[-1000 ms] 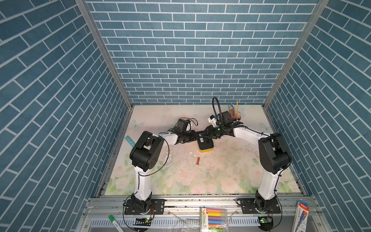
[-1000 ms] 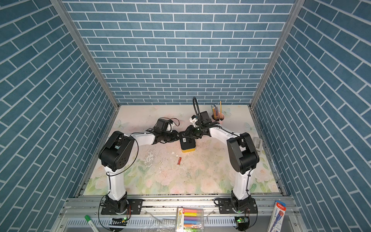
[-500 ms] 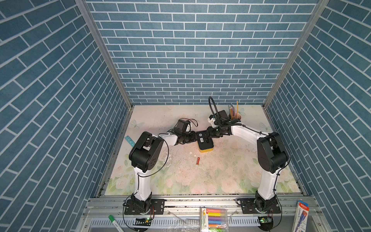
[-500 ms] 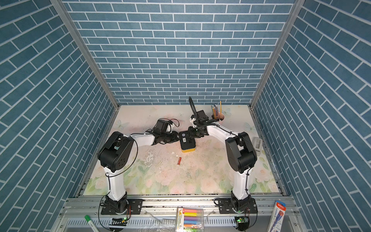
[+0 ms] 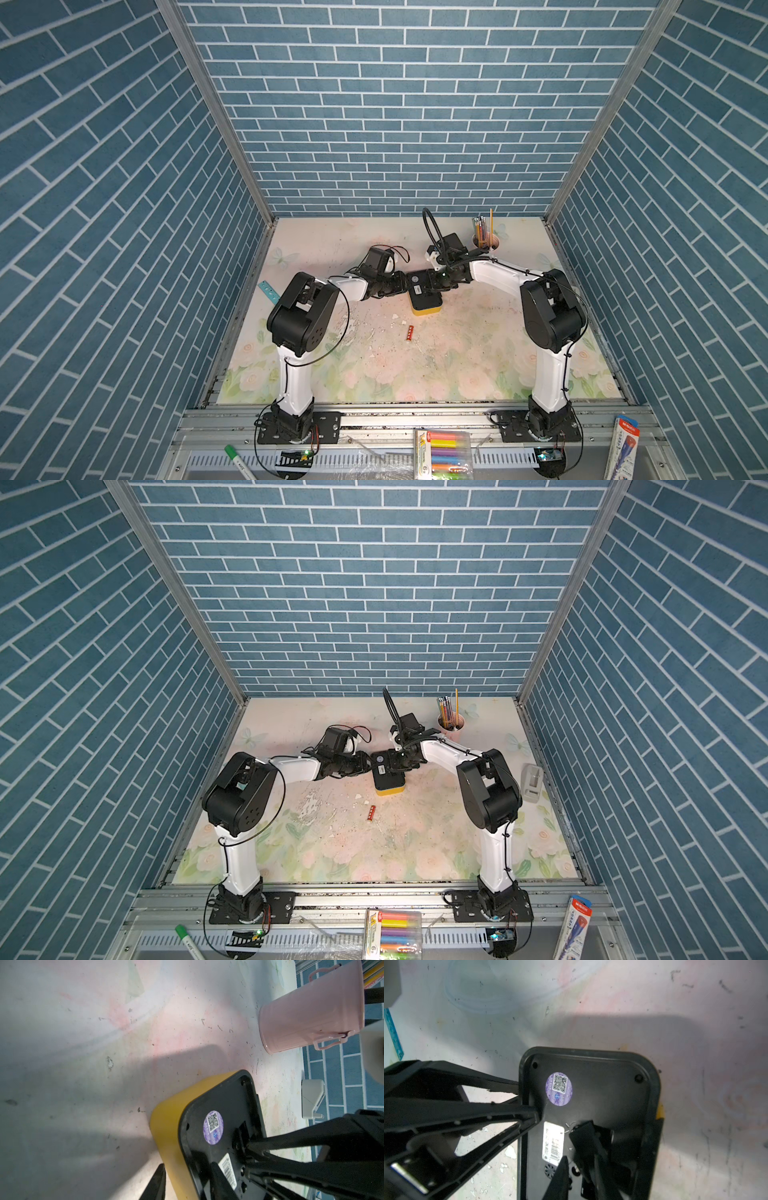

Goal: Insert the battery into the alarm
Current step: Pick up the cover from the alarm.

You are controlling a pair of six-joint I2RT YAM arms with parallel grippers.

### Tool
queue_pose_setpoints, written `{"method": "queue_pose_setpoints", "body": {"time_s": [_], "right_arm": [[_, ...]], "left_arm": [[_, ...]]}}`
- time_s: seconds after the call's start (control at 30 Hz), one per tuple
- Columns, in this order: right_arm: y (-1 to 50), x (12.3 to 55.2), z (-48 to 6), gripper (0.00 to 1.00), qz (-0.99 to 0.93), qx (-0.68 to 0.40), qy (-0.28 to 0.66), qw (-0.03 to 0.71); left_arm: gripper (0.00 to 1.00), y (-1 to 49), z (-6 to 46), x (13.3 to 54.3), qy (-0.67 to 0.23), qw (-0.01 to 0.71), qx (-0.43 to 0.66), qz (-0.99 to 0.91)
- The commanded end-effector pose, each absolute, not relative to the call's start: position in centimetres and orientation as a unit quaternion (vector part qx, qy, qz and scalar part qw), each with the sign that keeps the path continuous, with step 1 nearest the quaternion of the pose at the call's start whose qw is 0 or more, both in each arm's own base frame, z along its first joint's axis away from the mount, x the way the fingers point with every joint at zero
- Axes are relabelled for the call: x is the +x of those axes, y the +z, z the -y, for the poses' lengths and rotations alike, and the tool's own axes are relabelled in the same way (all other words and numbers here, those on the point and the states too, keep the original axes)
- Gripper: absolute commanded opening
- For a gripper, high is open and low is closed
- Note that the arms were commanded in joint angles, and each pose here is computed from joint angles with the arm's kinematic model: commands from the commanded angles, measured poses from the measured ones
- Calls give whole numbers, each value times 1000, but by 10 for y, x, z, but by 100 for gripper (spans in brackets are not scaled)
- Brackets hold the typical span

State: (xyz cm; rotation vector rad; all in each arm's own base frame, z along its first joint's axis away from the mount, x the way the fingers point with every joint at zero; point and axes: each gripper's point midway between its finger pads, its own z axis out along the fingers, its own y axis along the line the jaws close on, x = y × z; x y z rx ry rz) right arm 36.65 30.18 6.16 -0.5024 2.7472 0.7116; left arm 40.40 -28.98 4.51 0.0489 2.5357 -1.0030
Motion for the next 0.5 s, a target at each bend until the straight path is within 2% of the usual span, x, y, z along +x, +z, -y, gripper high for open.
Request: {"method": "queue_pose_setpoints", "body": {"time_s": [0.0, 0.47], "right_arm": [[53, 362, -306, 20, -947, -190, 233, 115], [59, 357, -319, 2, -939, -215, 240, 118]], "left_arm": [[37, 39, 286, 396, -347, 190, 22, -918], [37, 36, 283, 394, -345, 187, 19, -920]]}}
